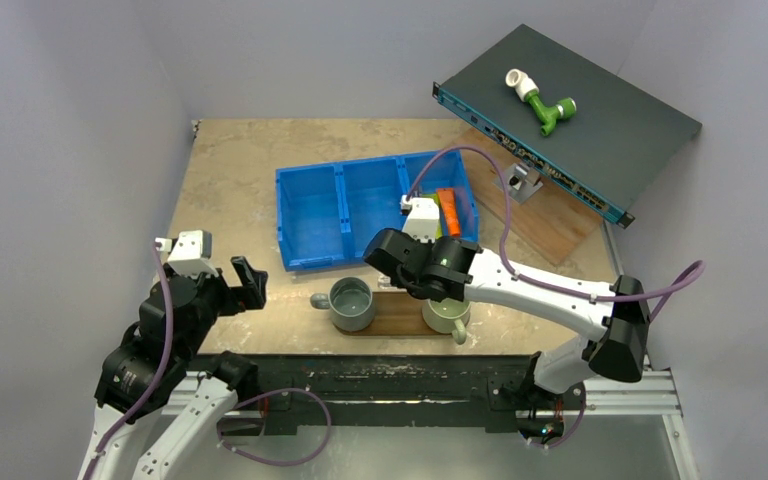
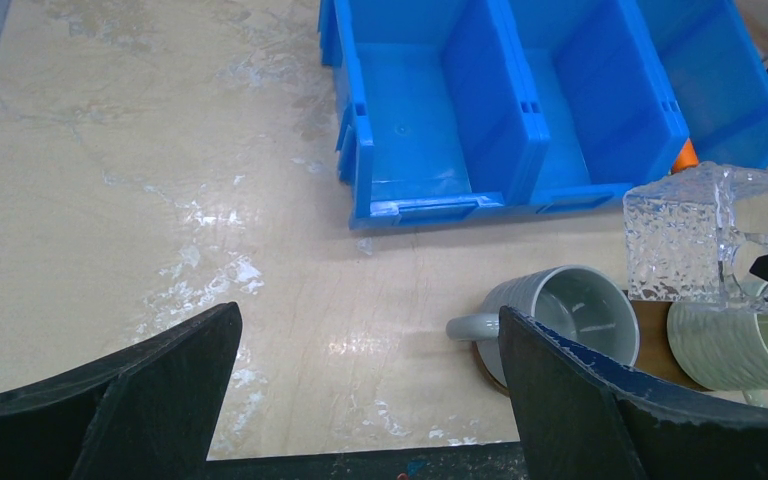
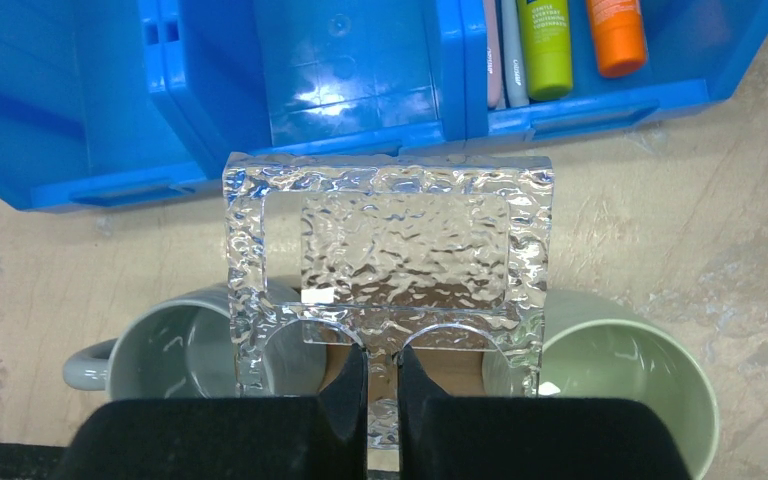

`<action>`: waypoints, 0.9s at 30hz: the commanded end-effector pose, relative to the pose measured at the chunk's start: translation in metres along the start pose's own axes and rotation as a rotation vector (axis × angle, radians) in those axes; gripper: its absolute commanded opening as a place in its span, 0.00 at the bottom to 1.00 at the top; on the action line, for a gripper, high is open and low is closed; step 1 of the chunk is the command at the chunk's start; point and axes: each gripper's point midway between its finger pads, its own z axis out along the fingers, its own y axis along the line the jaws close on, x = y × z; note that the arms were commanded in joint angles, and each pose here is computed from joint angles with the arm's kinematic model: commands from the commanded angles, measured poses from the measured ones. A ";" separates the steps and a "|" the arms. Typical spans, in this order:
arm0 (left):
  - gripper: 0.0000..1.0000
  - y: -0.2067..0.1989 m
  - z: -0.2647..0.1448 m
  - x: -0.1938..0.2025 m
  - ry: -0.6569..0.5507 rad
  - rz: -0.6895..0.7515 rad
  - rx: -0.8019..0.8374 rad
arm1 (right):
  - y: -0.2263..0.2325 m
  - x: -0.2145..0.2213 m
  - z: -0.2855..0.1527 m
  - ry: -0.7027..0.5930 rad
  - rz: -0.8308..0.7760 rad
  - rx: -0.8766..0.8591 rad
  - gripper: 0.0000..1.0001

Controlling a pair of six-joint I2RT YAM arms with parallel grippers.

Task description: Prepare toiletry sets of a toothbrush and toothpaste on the tray

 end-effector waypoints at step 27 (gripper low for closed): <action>1.00 -0.001 -0.001 -0.004 -0.019 0.007 0.010 | 0.005 0.062 -0.008 0.105 0.058 -0.026 0.00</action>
